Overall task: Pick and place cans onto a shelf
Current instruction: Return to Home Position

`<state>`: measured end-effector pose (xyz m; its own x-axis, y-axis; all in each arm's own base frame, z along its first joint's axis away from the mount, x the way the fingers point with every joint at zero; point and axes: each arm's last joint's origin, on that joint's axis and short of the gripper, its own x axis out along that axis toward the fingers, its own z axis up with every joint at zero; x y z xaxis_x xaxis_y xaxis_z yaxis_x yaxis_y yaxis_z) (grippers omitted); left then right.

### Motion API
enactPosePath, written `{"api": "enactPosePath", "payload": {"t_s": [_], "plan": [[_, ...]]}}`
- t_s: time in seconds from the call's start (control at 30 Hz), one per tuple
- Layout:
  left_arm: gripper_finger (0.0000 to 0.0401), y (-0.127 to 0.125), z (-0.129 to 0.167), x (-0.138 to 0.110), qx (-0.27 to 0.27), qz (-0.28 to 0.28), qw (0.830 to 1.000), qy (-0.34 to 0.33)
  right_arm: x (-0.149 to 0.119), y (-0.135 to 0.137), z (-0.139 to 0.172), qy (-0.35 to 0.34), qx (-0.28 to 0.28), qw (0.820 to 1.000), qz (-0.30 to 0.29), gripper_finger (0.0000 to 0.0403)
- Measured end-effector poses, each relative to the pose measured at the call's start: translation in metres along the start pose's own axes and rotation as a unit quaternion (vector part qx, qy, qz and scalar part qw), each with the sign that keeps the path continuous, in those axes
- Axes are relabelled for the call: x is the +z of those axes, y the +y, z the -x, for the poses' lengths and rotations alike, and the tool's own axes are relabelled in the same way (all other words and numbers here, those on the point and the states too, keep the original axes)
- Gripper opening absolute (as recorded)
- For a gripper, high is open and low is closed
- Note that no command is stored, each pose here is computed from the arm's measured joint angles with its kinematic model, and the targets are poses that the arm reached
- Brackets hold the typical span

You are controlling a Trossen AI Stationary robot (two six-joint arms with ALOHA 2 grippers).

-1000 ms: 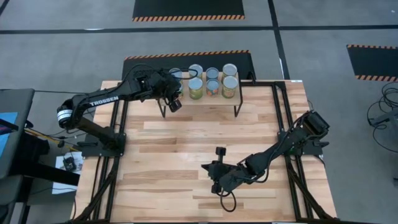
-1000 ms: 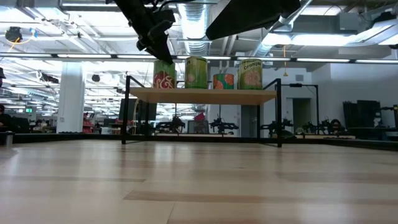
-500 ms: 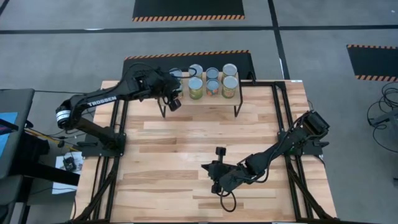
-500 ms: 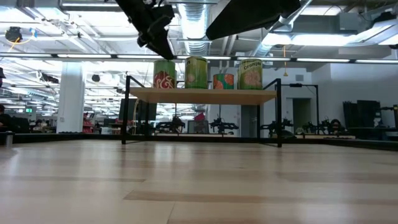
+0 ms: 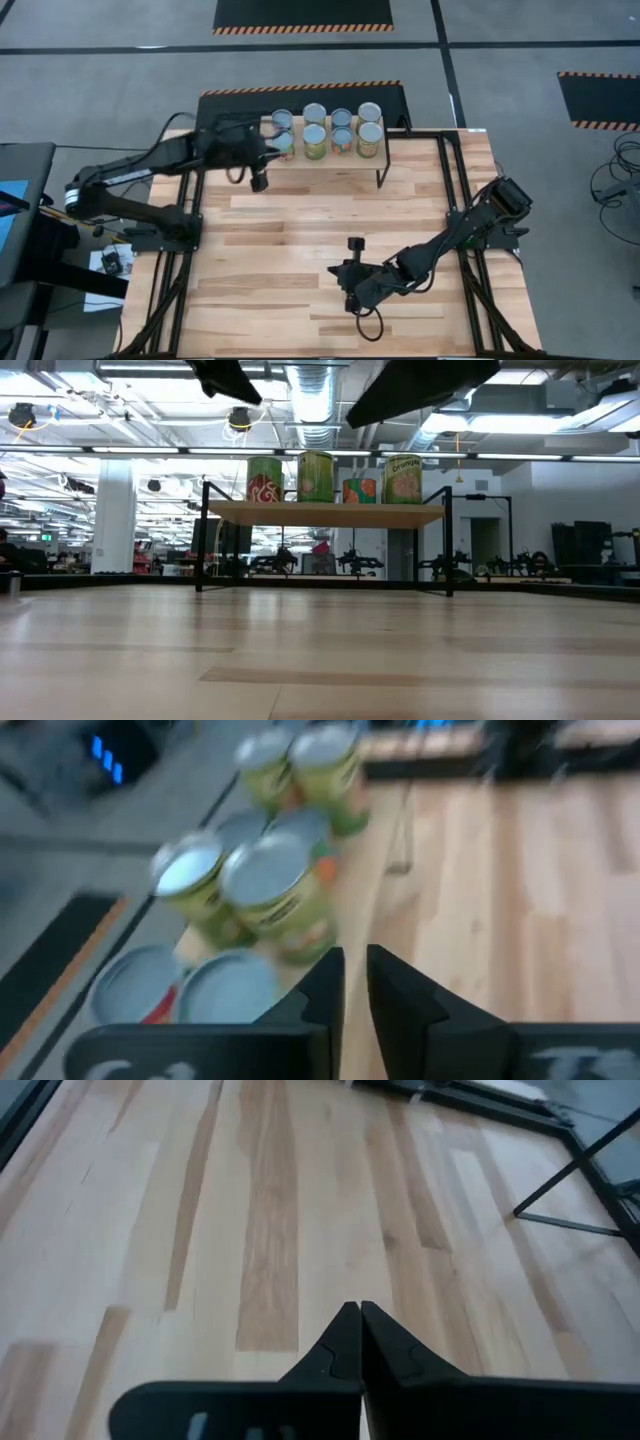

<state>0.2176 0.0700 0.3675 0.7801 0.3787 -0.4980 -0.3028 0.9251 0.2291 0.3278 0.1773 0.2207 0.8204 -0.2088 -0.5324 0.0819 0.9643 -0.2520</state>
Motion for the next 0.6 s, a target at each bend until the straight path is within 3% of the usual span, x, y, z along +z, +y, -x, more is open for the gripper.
{"api": "enactPosePath", "payload": {"t_s": [0.27,0.4,0.6], "plan": [[0.0003,-0.034,0.024,-0.047,-0.074,-0.003,0.983,-0.165,0.0,-0.039,0.007,-0.022,0.076,0.997,0.002,0.0005],[0.0,-0.048,0.027,-0.076,-0.098,-0.007,0.973,-0.209,-0.006,-0.07,0.017,-0.067,0.107,0.992,-0.006,0.0006],[0.0,-0.062,0.024,-0.113,-0.124,-0.014,0.965,-0.232,-0.026,-0.112,0.04,-0.139,0.098,0.985,-0.025,0.0006]]}}
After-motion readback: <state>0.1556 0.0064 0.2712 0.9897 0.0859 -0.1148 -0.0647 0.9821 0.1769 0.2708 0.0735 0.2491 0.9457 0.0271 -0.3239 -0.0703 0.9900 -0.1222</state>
